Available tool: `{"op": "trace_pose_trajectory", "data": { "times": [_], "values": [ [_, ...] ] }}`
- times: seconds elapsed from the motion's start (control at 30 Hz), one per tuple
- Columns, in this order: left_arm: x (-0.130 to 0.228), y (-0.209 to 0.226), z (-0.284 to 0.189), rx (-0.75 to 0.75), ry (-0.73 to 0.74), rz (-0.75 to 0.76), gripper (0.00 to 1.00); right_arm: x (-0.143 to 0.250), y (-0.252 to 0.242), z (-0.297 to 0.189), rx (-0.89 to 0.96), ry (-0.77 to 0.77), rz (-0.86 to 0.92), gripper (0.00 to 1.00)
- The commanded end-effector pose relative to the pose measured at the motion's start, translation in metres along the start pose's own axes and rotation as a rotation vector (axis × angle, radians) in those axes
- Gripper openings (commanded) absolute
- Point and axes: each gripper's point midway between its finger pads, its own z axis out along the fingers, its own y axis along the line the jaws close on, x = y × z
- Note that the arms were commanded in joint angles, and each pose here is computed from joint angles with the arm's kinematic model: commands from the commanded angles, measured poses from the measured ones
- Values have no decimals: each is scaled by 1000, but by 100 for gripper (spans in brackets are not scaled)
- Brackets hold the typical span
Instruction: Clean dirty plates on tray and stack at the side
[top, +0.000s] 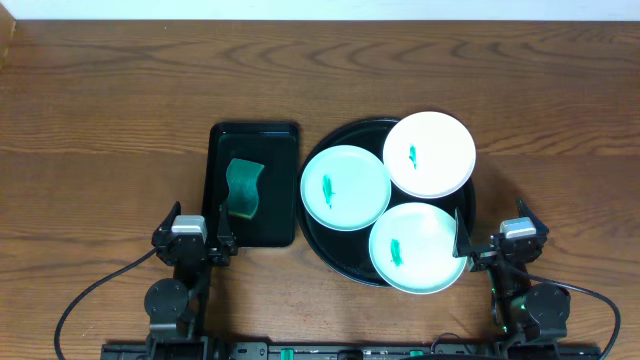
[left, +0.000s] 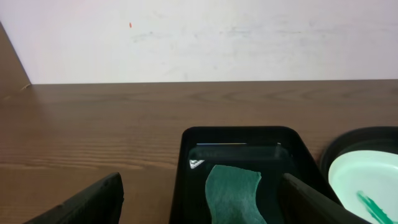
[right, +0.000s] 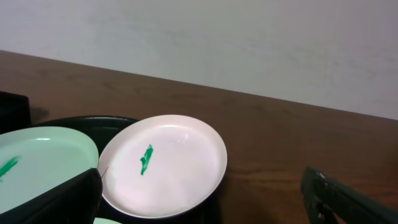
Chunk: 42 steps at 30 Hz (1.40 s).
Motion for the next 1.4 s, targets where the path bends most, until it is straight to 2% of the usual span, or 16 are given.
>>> {"op": "trace_pose_trajectory", "data": {
  "times": [0.0,0.2,0.77,0.97,1.37],
  "values": [
    [13,-6,0,38,44,3,79,1,-1,0,5,4,-14,99],
    [13,-6,0,38,44,3,79,2,0,0,5,5,65,99],
    [13,-6,0,38,44,3,79,10,-6,2,31,127,73,99],
    [13,-6,0,38,44,3,79,-14,-15,4,65,253,122,99],
    [13,-6,0,38,44,3,79,-102,1,49,-92,363,196,99]
  ]
}}
